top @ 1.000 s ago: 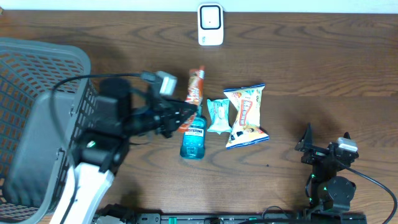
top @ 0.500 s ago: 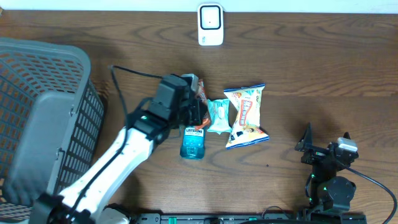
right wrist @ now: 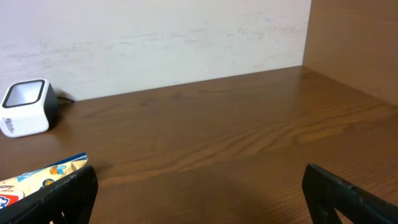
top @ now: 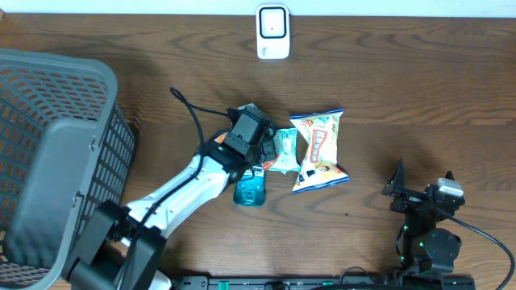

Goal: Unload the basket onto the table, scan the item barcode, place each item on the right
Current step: 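Carry the TOP bar with the left gripper toward the table centre, then lower the TOP bar beside the wipes pack and release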

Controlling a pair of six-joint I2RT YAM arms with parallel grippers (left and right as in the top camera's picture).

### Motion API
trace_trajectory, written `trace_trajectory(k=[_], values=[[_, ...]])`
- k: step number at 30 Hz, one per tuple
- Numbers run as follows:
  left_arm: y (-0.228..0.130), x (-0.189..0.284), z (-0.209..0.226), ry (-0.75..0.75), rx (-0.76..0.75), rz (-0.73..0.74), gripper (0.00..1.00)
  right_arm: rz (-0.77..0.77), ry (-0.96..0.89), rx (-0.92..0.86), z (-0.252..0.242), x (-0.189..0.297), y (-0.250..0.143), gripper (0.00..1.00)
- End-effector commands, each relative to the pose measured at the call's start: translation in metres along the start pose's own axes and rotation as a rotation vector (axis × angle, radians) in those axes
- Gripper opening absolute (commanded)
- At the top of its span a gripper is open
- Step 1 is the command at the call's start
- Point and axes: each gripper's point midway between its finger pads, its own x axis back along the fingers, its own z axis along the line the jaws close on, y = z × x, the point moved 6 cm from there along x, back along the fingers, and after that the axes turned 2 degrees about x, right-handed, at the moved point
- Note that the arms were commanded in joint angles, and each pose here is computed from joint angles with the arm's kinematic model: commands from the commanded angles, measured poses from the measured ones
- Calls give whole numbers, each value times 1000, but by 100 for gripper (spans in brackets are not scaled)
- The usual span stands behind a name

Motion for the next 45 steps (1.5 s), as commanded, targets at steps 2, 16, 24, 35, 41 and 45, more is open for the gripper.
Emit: trace_trajectory(k=[2, 16, 24, 35, 41, 45], values=[[-3, -13, 7, 56, -22, -3, 7, -1, -20, -15, -3, 0, 0, 99], [-26, -25, 1, 64, -213, 56, 7, -1, -20, -15, -3, 0, 0, 99], [-27, -26, 5, 107, -226, 27, 7, -1, -20, -15, -3, 0, 0, 99], [-31, -28, 23, 182, -214, 3, 8, -1, -20, -15, -3, 0, 0, 99], [-31, -28, 23, 186, -214, 4, 17, -1, -20, -15, -3, 0, 0, 99], [-32, -28, 24, 185, -211, 14, 66, -1, -20, -15, -3, 0, 0, 99]])
